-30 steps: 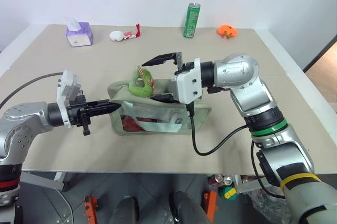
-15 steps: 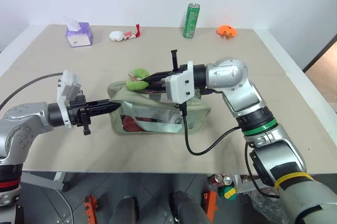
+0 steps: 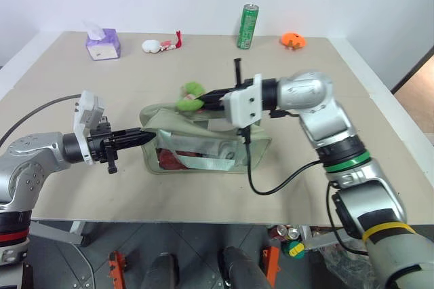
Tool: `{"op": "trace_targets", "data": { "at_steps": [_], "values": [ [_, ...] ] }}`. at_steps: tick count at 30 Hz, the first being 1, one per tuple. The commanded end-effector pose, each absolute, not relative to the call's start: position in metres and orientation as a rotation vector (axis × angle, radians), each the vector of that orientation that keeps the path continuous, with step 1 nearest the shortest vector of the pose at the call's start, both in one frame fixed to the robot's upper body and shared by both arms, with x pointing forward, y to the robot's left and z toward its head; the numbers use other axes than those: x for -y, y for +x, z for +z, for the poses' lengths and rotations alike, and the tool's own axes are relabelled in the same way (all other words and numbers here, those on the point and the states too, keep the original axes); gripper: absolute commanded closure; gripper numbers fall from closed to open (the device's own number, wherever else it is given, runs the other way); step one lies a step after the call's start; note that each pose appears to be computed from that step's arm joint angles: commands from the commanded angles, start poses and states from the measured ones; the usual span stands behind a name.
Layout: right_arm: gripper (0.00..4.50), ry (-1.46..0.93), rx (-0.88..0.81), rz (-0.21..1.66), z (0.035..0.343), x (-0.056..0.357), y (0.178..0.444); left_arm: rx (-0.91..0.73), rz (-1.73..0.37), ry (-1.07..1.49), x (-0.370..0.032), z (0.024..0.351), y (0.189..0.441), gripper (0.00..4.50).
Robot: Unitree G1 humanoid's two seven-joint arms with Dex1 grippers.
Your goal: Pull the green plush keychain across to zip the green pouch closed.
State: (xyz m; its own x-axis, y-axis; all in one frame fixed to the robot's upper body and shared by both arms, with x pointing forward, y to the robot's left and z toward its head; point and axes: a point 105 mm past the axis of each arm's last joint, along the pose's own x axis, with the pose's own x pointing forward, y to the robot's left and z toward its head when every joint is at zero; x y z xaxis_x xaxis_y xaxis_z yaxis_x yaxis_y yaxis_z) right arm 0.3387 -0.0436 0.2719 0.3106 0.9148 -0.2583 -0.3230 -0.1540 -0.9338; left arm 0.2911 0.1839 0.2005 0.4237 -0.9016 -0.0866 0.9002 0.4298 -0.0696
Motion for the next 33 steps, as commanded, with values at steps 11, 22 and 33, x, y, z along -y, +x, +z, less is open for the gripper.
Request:
{"op": "trace_targets", "data": {
  "at_steps": [11,22,33],
  "values": [
    [4.47,-1.637,0.273,0.787,0.276,0.180,0.367,-0.085,-1.146,-0.005,-0.182,0.205,0.295,4.50],
    [4.47,-1.876,0.090,0.866,0.167,0.208,0.363,-0.087,-1.179,-0.026,-0.174,0.202,0.294,4.50],
    [4.47,-1.541,0.189,0.912,0.173,0.162,0.363,-0.080,-1.095,-0.057,-0.179,0.203,0.299,4.50]
  ]
}}
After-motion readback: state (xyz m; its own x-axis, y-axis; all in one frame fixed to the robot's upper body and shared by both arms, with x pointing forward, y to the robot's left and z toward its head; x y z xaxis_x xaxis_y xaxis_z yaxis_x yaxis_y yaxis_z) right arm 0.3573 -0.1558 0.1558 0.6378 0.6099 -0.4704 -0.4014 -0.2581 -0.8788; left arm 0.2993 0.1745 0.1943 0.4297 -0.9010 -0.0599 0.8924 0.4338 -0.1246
